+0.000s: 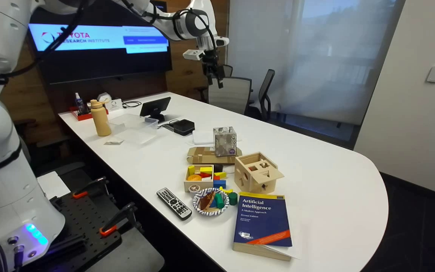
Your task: Put the tissue box on top of the brown box
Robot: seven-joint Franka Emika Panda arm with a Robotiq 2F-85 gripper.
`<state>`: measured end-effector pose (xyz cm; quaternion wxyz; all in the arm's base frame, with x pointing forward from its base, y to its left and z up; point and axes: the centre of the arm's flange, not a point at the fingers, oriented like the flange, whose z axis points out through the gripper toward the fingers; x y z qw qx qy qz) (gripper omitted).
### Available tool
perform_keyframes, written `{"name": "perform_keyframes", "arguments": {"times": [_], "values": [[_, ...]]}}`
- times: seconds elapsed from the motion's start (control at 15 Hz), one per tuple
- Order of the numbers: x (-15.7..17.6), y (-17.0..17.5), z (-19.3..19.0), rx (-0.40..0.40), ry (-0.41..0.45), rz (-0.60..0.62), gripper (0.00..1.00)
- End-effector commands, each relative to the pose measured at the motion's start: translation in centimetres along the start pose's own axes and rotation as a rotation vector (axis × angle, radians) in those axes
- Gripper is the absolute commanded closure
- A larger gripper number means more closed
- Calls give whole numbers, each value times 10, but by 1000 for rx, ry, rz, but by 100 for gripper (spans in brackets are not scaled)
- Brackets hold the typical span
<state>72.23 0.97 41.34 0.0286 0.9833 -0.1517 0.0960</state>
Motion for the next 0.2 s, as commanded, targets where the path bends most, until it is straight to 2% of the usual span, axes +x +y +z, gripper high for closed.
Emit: {"name": "perform_keyframes", "arguments": {"times": [0.0,0.13], "values": [[-41,11,-14,-10,-18,-6,0],[-48,13,-14,-10,-30,-5,0]]}}
